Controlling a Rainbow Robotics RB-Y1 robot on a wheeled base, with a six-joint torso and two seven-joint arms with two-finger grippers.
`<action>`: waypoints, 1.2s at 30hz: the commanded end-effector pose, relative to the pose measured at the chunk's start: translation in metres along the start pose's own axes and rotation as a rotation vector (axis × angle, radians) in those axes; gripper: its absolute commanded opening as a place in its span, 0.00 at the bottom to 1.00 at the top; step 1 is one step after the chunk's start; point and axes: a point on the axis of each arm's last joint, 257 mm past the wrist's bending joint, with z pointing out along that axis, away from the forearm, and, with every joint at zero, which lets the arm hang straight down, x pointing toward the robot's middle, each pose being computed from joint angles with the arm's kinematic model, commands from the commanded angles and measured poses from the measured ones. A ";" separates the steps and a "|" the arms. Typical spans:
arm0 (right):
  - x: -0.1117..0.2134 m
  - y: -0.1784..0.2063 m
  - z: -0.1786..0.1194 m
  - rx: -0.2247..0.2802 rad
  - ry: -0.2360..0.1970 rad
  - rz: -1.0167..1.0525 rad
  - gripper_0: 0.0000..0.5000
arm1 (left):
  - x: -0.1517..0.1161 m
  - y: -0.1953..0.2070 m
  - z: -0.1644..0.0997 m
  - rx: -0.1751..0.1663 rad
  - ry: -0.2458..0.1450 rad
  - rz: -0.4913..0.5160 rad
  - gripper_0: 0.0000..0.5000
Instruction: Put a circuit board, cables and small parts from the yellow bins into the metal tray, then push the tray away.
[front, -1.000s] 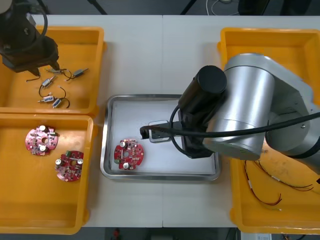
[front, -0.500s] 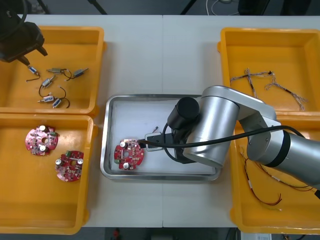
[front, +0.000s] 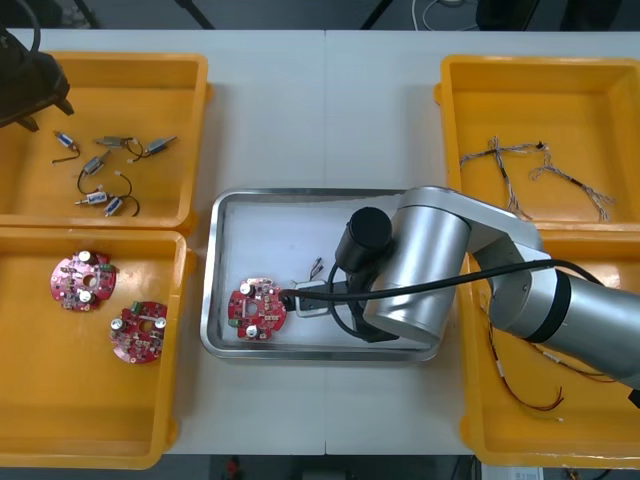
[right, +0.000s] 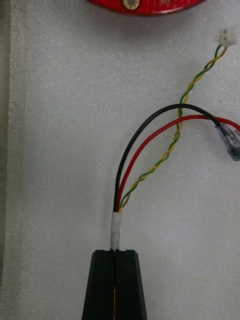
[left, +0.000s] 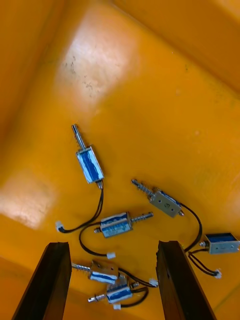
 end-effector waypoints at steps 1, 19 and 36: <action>-0.014 0.016 0.001 -0.030 -0.019 0.031 0.55 | -0.045 0.001 -0.029 0.038 -0.107 -0.004 1.00; -0.018 -0.019 -0.046 0.092 -0.026 0.053 1.00 | -0.046 0.000 0.023 0.088 -0.174 -0.061 1.00; 0.006 -0.065 -0.120 0.152 -0.057 0.252 1.00 | -0.019 0.008 0.066 0.091 -0.168 -0.059 1.00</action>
